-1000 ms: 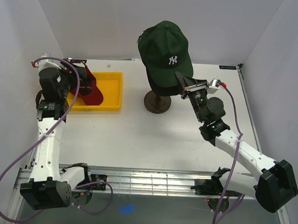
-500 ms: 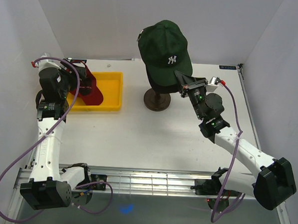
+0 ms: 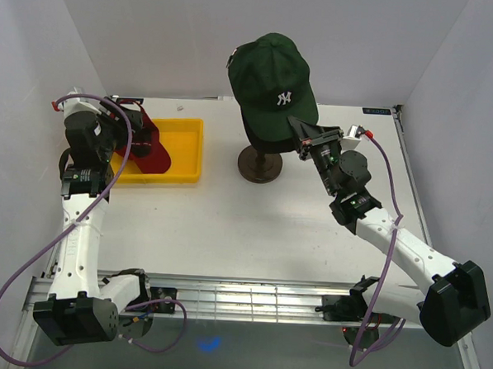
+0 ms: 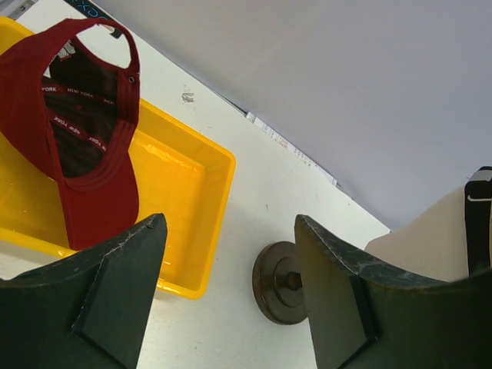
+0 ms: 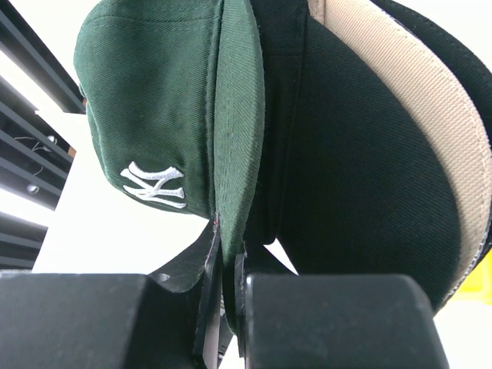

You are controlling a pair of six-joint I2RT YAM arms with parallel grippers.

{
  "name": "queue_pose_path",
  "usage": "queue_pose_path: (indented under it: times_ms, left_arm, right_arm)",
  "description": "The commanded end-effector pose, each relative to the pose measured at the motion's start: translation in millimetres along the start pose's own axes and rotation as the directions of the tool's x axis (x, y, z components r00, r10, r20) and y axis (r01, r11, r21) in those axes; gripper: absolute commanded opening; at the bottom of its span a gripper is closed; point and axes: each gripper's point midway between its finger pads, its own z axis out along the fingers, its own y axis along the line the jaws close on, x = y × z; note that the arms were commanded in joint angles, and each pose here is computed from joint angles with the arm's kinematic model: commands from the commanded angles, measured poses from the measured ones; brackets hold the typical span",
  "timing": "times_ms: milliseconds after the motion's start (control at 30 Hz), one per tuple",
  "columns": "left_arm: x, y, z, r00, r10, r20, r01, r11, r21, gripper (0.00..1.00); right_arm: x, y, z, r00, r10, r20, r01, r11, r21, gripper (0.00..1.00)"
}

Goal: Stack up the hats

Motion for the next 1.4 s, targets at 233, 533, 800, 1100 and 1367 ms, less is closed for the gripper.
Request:
queue_pose_path:
  times_ms: [233,533,800,1100,1367]
  left_arm:
    - [-11,-5,-9,1.000,0.005,0.027,-0.005,1.000,0.002,0.78]
    - [-9,-5,-11,1.000,0.002,0.024,-0.002,1.000,0.004,0.77]
    - [-9,-3,-11,1.000,0.003,0.022,-0.003,1.000,-0.001,0.77]
    - [-7,-2,-12,1.000,0.006,0.020,-0.006,1.000,-0.003,0.77]
    - [-6,-4,-12,1.000,-0.001,0.012,0.001,1.000,0.004,0.77]
  right_arm:
    - [-14,-286,-122,0.942,-0.233,-0.241,0.326,0.465,0.823,0.08]
    - [-15,-304,-140,0.940,-0.223,-0.258,0.331,0.415,0.848,0.08]
    - [-15,-305,-143,0.936,-0.228,-0.268,0.342,0.410,0.846,0.08]
    - [-14,-299,-142,0.922,-0.239,-0.305,0.380,0.411,0.829,0.08]
    - [-17,-260,-122,0.908,-0.289,-0.302,0.412,0.496,0.765,0.36]
